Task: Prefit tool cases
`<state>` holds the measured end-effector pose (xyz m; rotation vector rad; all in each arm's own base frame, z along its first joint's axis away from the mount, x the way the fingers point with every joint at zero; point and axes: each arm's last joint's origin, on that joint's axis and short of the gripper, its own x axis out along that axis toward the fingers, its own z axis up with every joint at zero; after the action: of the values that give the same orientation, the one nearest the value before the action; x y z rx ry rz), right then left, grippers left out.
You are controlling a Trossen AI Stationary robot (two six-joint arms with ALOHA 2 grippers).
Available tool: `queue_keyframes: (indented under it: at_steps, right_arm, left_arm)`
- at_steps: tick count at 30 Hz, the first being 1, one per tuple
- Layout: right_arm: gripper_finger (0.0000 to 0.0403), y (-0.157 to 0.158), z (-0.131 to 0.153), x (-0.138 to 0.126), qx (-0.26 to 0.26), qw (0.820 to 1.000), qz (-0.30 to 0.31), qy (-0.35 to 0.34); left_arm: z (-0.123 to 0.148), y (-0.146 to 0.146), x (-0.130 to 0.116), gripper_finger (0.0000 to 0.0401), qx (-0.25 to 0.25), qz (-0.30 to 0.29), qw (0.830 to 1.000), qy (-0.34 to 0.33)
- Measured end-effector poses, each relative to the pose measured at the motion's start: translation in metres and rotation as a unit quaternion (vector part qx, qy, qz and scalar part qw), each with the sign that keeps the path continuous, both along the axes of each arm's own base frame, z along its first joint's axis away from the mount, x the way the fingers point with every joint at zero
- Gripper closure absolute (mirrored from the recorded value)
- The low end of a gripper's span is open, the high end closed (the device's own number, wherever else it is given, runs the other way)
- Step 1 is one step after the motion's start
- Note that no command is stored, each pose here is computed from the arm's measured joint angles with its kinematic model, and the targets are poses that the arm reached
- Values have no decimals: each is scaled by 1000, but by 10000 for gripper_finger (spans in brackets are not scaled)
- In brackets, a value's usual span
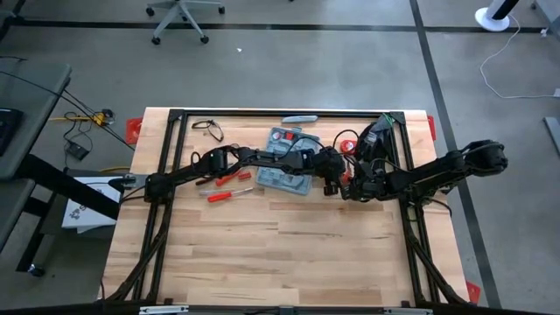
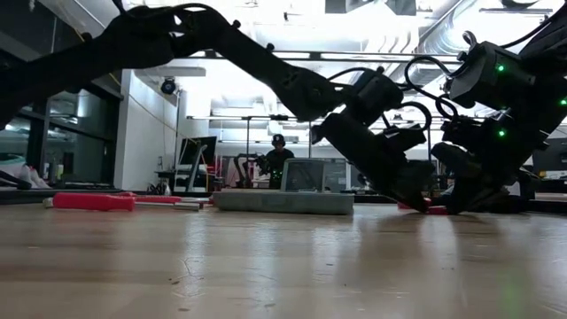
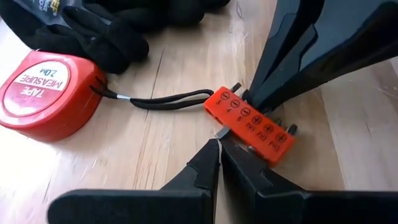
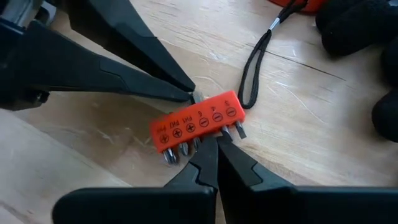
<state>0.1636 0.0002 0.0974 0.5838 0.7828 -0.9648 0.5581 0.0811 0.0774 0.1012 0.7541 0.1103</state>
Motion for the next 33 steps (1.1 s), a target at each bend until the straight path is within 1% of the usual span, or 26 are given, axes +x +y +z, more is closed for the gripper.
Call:
queue_keyframes:
  at_steps: [3,6,10,13,18,23,33]
  right_arm:
    - [403,0,0,0,0,1000,2,-1]
    - [403,0,0,1,0,1000,2,-2]
    - [403,0,0,1,0,1000,1,-3]
    - [403,0,0,1,0,1000,1,-3]
    - [403,0,0,1,-2,1000,3,-1]
    - [403,0,0,0,-1,1000,4,3]
    - [403,0,0,0,-1,1000,4,4]
  left_arm:
    - [1,-2,1,385,-12,-10,1000,-7]
    - [1,-4,2,385,-14,-13,1000,-11]
    - [1,-5,2,386,-39,-38,998,-17]
    - [1,-5,2,395,-51,-48,997,-13]
    - [6,-4,0,397,-43,-40,998,-2]
    - [11,2,-6,394,-53,-38,998,22]
    - [12,6,-6,394,-48,-27,998,20]
